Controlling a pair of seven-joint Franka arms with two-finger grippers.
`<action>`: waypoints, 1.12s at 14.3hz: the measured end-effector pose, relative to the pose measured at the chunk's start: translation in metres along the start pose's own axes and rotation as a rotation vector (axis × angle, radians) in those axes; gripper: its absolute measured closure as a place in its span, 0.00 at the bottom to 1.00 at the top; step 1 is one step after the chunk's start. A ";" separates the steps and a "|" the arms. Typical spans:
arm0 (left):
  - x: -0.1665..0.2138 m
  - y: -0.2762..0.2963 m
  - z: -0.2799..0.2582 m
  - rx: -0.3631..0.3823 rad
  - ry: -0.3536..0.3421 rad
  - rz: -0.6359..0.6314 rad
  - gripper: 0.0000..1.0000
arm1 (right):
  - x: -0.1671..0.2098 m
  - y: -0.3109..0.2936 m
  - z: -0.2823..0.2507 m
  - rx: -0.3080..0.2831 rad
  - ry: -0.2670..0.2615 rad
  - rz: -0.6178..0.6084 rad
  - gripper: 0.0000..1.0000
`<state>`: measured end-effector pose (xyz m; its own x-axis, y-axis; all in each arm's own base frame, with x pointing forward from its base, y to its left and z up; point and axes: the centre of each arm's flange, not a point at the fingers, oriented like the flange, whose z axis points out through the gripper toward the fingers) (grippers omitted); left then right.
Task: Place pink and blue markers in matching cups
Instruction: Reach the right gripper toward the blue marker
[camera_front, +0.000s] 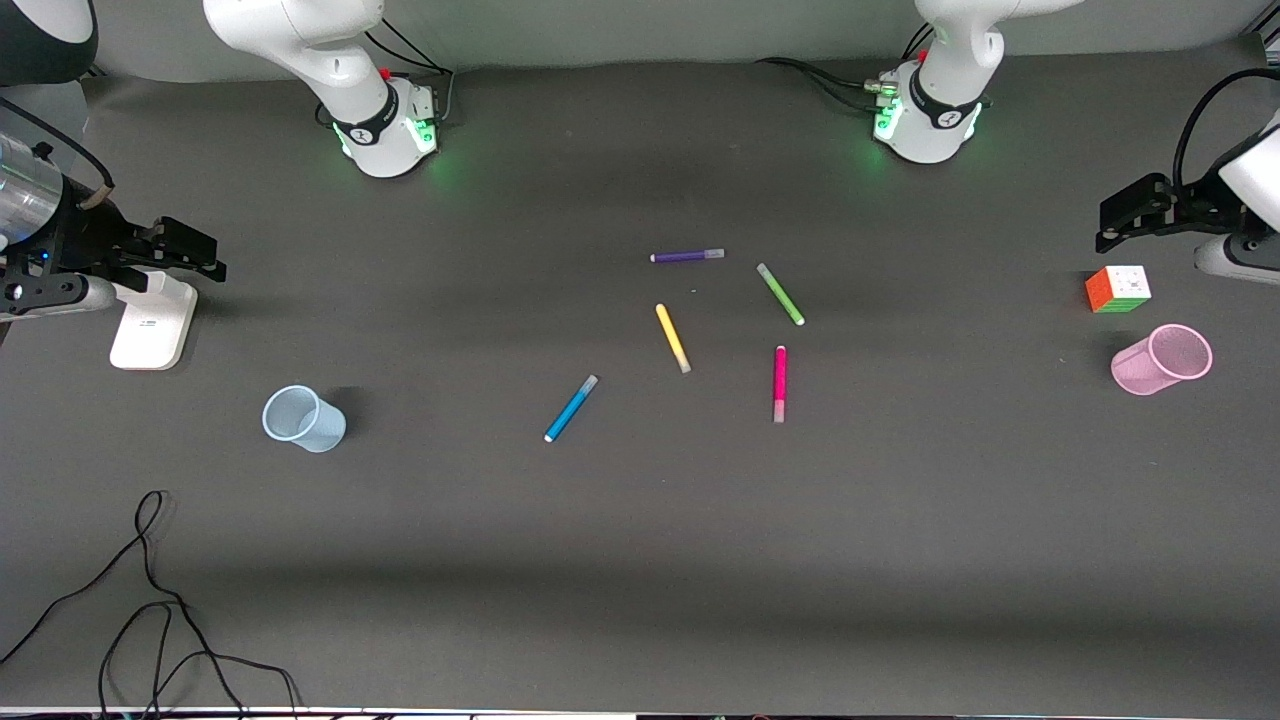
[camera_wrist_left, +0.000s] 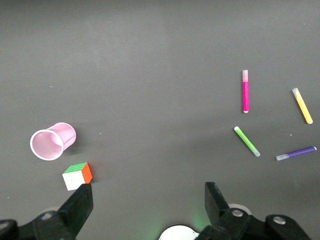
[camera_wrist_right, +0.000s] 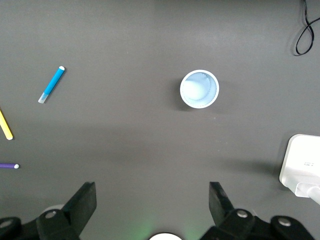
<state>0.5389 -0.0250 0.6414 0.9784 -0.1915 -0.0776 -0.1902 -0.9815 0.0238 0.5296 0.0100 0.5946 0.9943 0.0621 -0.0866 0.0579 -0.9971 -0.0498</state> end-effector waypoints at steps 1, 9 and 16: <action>0.000 -0.001 0.000 0.000 0.001 -0.001 0.00 | 0.000 0.000 0.000 -0.001 0.000 0.007 0.00; -0.003 -0.021 -0.001 -0.003 0.007 -0.039 0.00 | -0.001 -0.004 0.002 -0.018 -0.022 0.045 0.00; -0.003 -0.021 -0.001 -0.003 0.007 -0.039 0.00 | 0.023 -0.050 0.032 -0.009 -0.075 0.092 0.00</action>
<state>0.5402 -0.0036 0.6419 0.9857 -0.1528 -0.0712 -0.1515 -0.9882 0.0236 0.5469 0.0629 0.5628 0.9859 -0.0270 -0.1651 -0.0322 -0.9991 -0.0291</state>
